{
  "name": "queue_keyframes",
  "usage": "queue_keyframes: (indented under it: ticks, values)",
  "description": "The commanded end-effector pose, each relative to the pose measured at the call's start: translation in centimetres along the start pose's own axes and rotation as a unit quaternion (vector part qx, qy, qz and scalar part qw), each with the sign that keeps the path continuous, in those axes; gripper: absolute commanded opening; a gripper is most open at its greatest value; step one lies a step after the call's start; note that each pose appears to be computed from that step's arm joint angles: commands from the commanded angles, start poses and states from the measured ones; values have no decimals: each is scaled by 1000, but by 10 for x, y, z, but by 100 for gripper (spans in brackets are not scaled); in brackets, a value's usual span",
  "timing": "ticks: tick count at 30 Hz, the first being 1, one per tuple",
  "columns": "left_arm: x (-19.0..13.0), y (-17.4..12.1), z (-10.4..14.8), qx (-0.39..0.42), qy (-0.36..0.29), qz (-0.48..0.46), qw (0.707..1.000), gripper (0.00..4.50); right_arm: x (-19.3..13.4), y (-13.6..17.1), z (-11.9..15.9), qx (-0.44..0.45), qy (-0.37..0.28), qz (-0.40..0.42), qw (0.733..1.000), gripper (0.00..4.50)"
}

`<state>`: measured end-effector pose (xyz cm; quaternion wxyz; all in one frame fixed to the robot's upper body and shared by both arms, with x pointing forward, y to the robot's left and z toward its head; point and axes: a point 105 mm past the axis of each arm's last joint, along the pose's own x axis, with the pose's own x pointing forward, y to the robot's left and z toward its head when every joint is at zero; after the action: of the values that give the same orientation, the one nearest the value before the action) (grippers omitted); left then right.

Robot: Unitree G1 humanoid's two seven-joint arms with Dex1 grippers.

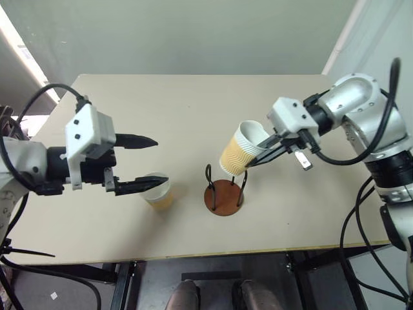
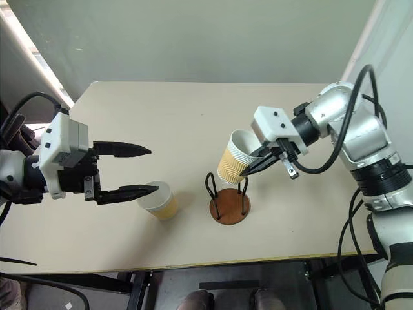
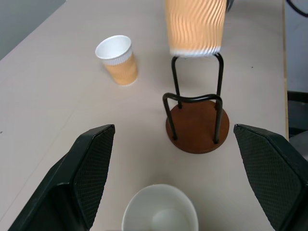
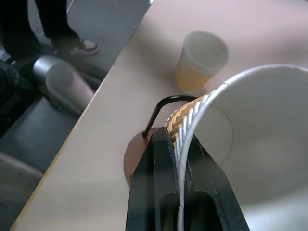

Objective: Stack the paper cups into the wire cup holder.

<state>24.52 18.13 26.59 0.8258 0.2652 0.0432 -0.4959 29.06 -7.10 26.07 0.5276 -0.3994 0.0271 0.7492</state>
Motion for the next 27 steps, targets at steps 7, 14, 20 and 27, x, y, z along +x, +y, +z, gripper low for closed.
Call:
queue_keyframes:
  ticks: [7, 14, 20, 27]
  values:
    - [-4, -2, 6, 13, -3, 12, 1000, 426, 8, -5, -3, -21, 18, 3, 1000, 2]
    - [-4, -2, 6, 12, -2, 17, 1000, 426, 15, -8, -15, -22, 51, 2, 998, 93]
    - [-3, -2, 4, 7, 1, 19, 1000, 426, 10, -9, -5, -30, 37, -12, 999, 298]
    - [-1, 3, 2, 8, 7, 28, 1000, 426, -39, -72, -31, 22, 59, -206, 977, 447]
